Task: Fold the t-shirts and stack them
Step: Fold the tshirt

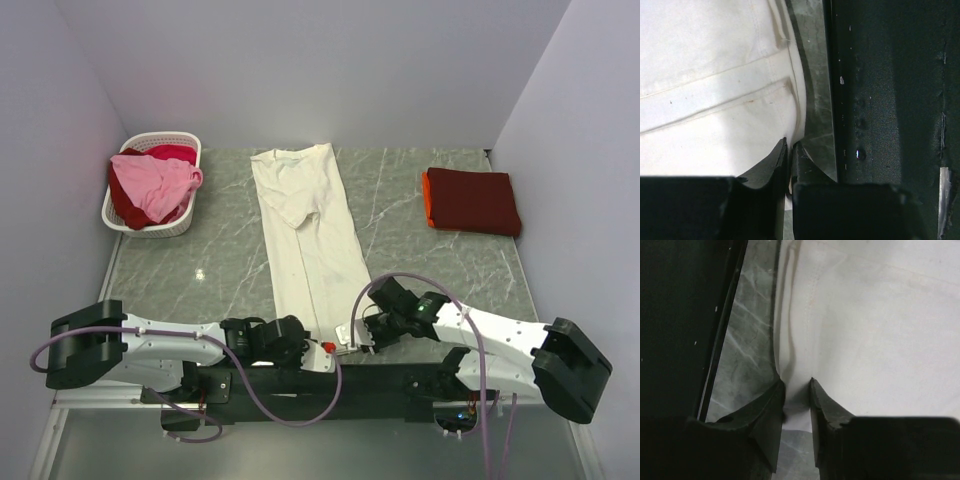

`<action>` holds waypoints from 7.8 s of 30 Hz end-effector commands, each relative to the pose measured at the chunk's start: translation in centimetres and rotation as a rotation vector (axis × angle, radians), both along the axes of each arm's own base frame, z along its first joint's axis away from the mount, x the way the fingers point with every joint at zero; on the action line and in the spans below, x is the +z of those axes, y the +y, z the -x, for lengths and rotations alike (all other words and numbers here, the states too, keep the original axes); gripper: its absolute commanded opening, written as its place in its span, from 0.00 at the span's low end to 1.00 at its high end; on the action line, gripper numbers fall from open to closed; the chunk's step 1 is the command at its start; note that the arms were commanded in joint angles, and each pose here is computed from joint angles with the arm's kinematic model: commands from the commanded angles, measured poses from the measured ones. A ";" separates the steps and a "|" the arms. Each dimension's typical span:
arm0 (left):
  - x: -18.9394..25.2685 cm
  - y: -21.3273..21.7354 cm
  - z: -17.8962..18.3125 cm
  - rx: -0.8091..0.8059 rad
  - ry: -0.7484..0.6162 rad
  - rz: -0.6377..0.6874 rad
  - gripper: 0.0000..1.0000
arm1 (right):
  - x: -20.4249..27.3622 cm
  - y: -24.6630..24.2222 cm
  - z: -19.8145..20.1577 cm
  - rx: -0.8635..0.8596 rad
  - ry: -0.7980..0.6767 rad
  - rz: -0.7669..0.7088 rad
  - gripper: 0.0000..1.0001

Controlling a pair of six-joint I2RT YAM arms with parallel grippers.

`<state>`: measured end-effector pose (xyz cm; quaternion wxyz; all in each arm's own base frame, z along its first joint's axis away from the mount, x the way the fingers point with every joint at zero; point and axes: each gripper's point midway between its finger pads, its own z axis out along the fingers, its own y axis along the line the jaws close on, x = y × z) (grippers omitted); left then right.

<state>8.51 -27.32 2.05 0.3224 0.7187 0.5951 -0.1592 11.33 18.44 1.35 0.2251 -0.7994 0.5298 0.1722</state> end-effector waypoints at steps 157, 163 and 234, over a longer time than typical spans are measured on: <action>8.3 -0.5 -6.6 0.026 0.011 0.164 0.01 | 9.6 -2.9 -8.5 -0.368 0.037 0.031 0.00; 11.4 1.5 -14.8 0.169 -0.085 0.259 0.01 | 12.2 -1.6 -16.4 -0.487 0.005 0.008 0.00; 11.8 4.3 -34.8 1.197 0.705 0.721 0.57 | 4.1 1.3 -36.9 -1.398 0.640 -0.249 0.85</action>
